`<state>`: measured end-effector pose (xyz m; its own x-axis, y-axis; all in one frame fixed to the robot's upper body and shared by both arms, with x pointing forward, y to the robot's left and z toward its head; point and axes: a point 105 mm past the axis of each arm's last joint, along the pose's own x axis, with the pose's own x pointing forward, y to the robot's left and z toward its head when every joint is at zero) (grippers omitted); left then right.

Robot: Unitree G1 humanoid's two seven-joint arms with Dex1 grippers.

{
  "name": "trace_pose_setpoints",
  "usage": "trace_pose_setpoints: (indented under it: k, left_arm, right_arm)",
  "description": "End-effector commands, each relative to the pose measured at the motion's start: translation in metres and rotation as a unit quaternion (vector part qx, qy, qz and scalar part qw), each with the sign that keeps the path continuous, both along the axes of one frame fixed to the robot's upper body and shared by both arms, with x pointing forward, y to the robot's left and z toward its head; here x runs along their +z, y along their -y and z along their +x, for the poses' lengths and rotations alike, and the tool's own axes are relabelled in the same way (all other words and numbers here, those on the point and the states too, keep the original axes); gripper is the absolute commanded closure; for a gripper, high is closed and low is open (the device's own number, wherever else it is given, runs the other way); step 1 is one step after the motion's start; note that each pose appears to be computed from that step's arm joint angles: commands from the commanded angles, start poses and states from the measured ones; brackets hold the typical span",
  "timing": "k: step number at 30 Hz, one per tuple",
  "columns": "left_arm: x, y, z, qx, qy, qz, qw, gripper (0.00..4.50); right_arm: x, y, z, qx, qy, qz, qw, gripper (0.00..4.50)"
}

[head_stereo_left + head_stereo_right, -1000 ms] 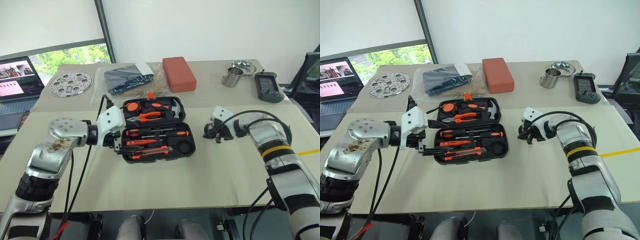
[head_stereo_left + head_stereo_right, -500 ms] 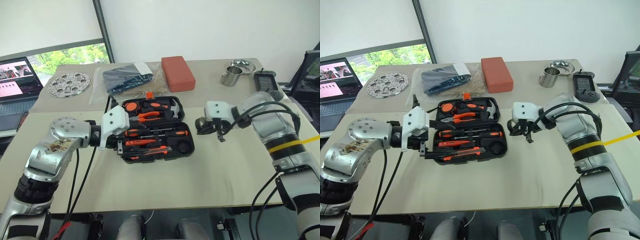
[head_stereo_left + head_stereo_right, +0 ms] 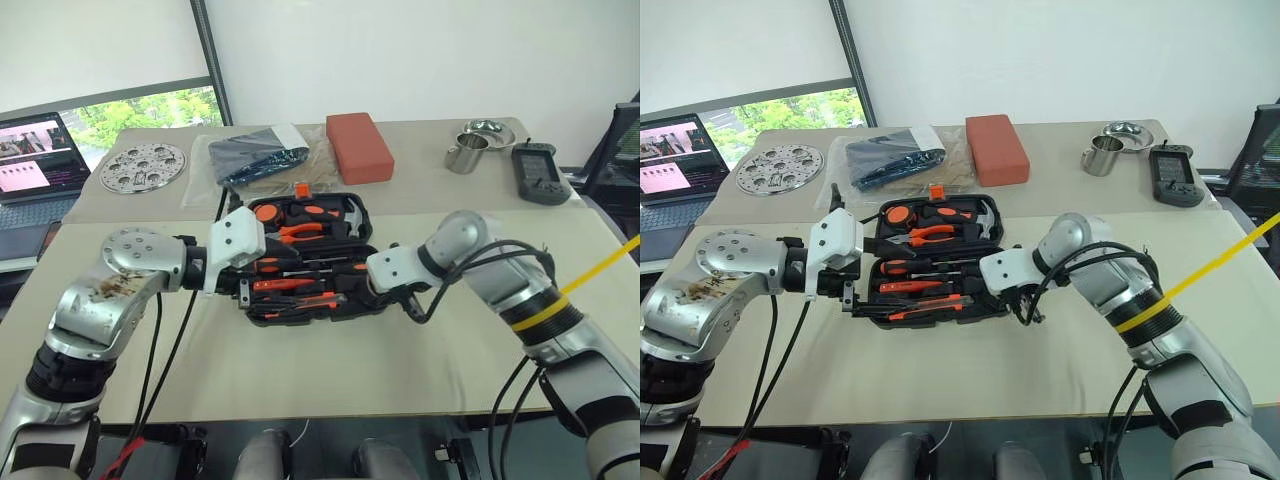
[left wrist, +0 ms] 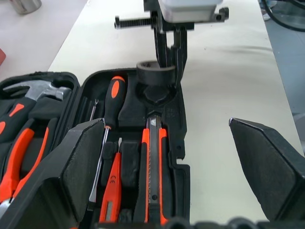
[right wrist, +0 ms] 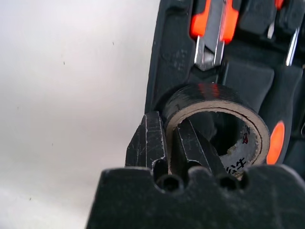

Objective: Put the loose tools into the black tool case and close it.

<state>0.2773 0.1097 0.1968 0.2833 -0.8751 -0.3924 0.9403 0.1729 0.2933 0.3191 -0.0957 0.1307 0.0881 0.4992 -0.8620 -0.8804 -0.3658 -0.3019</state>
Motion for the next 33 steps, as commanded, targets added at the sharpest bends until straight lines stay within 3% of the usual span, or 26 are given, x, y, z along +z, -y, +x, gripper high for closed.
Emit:
trace_pose_setpoints:
  k: [1, 2, 12, 13, 27, 30, 33]
  left_arm:
    - [0.011, 0.004, -0.003, -0.006, 0.020, 0.000, 1.000, 0.00]
    - [0.011, 0.004, -0.003, -0.006, 0.020, 0.000, 1.000, 0.00]
    - [0.011, 0.005, -0.004, -0.006, 0.020, -0.001, 1.000, 0.00]
    - [0.011, 0.005, -0.004, -0.006, 0.019, -0.001, 1.000, 0.00]
    - [0.010, 0.001, 0.000, 0.001, 0.021, -0.006, 1.000, 0.00]
    - [0.006, -0.007, 0.011, 0.038, 0.023, -0.021, 0.999, 0.00]
    - [0.004, -0.020, 0.034, 0.109, 0.032, -0.052, 0.992, 0.00]
  right_arm:
    - [0.006, -0.007, -0.002, 0.019, 0.006, 0.000, 1.000, 3.68]
    - [0.006, -0.008, -0.002, 0.019, 0.005, 0.000, 1.000, 3.57]
    - [0.011, -0.001, -0.004, 0.009, -0.003, -0.008, 1.000, 0.19]
    - [0.015, -0.002, -0.004, 0.008, -0.002, -0.003, 1.000, 0.04]
    - [0.054, -0.004, -0.015, -0.026, -0.043, 0.087, 0.995, 0.04]
    - [0.060, -0.003, -0.003, -0.068, -0.028, 0.146, 0.987, 0.71]
    - [0.063, 0.003, 0.016, -0.138, -0.026, 0.211, 0.967, 1.82]
